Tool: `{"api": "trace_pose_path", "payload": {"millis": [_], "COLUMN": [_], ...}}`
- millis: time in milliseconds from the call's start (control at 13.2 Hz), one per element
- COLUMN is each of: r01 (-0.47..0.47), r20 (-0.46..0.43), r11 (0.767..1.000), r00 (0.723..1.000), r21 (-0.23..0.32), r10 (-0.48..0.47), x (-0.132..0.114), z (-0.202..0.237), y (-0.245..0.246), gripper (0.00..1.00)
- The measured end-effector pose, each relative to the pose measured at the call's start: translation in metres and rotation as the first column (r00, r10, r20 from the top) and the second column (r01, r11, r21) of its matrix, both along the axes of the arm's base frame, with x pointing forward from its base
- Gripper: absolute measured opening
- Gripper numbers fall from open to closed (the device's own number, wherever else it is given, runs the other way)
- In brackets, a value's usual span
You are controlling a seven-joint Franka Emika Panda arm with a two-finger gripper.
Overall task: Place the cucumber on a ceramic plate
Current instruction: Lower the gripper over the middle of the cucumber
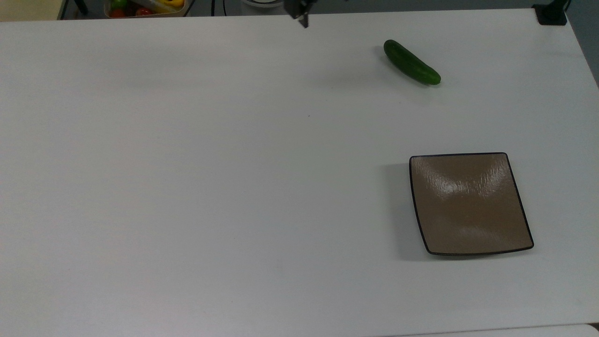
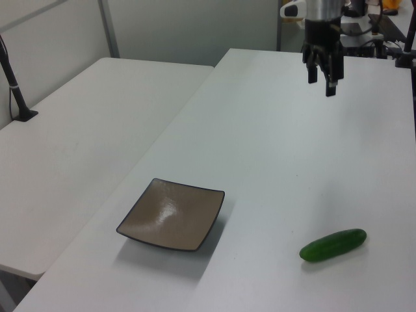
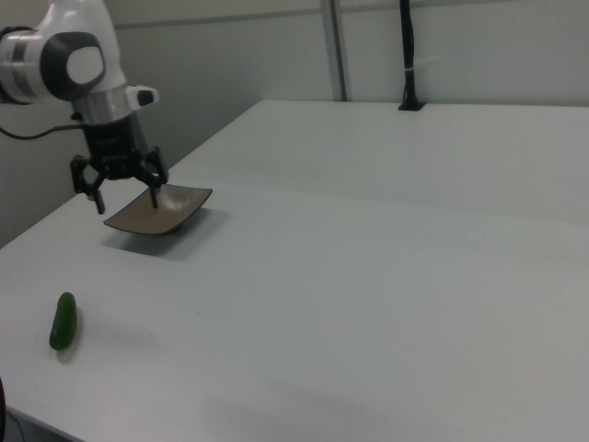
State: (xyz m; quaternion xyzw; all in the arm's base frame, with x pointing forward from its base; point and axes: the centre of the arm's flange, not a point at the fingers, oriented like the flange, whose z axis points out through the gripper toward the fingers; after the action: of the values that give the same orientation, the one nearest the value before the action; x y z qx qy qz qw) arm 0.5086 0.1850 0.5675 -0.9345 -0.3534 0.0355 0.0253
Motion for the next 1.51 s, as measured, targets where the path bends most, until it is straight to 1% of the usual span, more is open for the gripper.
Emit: {"api": "trace_pose_path", "payload": {"millis": [151,378,605,681,832,908,1210,1362,1513], "r01": [-0.018,-0.042,-0.066,-0.060,-0.042,-0.029,0.032,0.045,0.057], "r20": [-0.013,-0.043,-0.092,-0.091,-0.064,-0.040,0.036,0.048,0.044], "r11": [1.000,0.999,0.998,0.998,0.999,1.000,0.998,0.997,0.995], "r00": [1.000,0.998,0.994,0.994,0.997,0.999,0.999,0.998,0.997], "r21": [-0.010,-0.030,-0.016,-0.010,0.001,0.008,0.056,0.068,0.075], "r10": [0.018,0.041,0.064,0.059,0.042,0.030,-0.034,-0.048,-0.061], "x": [-0.015,-0.043,-0.071,-0.076,-0.089,-0.100,-0.121,-0.130,-0.130], "z": [-0.005,-0.020,-0.041,-0.048,-0.070,-0.091,-0.141,-0.161,-0.176], "y": [0.033,0.082,0.121,0.129,0.152,0.166,0.189,0.193,0.195], "gripper": [1.00,1.00,1.00,1.00,1.00,1.00,1.00,1.00,1.00]}}
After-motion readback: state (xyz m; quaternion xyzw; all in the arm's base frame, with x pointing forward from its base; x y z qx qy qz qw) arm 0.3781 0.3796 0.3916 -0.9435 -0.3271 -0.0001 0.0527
